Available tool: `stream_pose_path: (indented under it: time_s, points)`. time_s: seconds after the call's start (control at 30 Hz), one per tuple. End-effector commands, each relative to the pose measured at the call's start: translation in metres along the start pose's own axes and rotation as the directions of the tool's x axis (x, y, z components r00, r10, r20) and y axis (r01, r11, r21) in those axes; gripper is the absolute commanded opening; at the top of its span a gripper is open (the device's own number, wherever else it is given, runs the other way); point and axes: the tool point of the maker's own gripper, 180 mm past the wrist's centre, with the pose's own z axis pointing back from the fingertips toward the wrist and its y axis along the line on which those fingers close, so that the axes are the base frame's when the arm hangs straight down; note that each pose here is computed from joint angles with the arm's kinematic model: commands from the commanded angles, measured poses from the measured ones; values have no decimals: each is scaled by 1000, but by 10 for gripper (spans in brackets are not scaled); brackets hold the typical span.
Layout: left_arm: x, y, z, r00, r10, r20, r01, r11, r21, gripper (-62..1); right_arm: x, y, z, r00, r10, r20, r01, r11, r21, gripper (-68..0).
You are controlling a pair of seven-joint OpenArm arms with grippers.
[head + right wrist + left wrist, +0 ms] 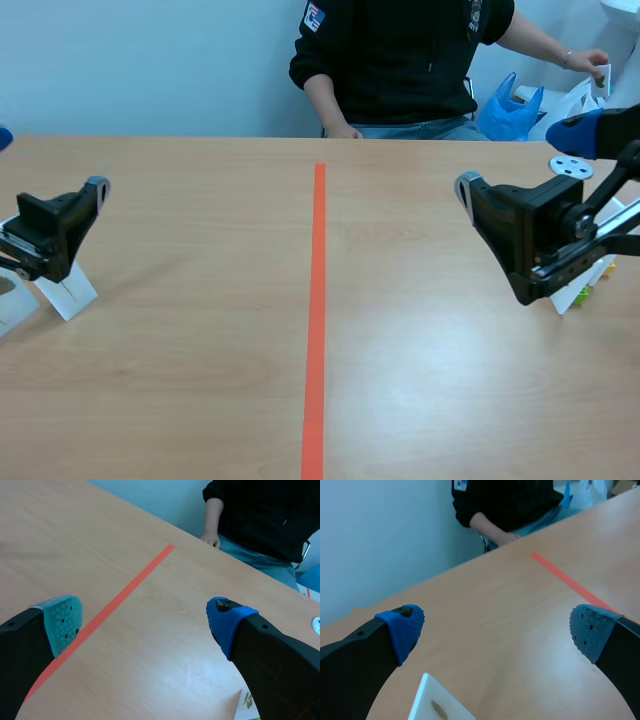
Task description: Sort the leaf by its shape. The table is split by an orange tape line. A compound leaf with several leaflets goes to the left side, a simple leaf with one blade goes to the right side. Return to the home posture when a red brick is placed on the table.
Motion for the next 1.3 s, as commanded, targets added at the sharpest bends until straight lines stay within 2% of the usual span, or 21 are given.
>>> stream_pose_path:
  time_s: [0.0, 0.2, 0.4, 0.53, 0.67, 0.77, 0.9, 1.03, 1.1, 1.17, 1.27]
  points:
    - [11, -1, 5, 1000, -4, 28, 5, 1000, -2, 14, 7, -2, -1, 1000, 11, 25, -11, 1000, 0, -169]
    - [46, -24, 24, 996, -19, 84, 23, 998, -53, 14, 7, -2, -1, 1000, 12, 27, -12, 1000, -1, -169]
    - [73, -52, 37, 992, -5, 128, 20, 993, -118, 14, 8, -3, -1, 999, 14, 31, -14, 1000, -1, -169]
    - [81, -61, 40, 990, 3, 140, 18, 989, -146, 14, 10, -3, -1, 999, 6, 42, -6, 1000, 0, -169]
    - [80, -63, 41, 991, 15, 134, 7, 988, -157, 14, 16, 4, -1, 996, -65, 68, 62, 997, 47, -169]
    - [78, -67, 42, 991, 30, 127, -6, 983, -182, 14, 17, 4, 0, 995, -66, 70, 62, 997, 52, -169]
    - [79, -67, 42, 991, 32, 129, -8, 983, -183, 14, 20, -6, -2, 995, -53, 84, 53, 999, 4, -169]
    - [81, -66, 42, 988, 86, 130, -62, 981, -182, 14, 23, -26, -3, 995, -28, 92, 37, 994, -101, -167]
    - [81, -65, 42, 986, 108, 130, -84, 980, -181, 14, 23, -28, -2, 995, -30, 91, 40, 993, -115, -138]
    - [81, -65, 42, 986, 109, 126, -85, 980, -181, 14, 22, -29, -2, 996, -31, 88, 42, 992, -120, -114]
    - [81, -65, 42, 983, 132, 125, -107, 977, -186, 14, 21, -29, -2, 996, -31, 82, 41, 992, -120, -111]
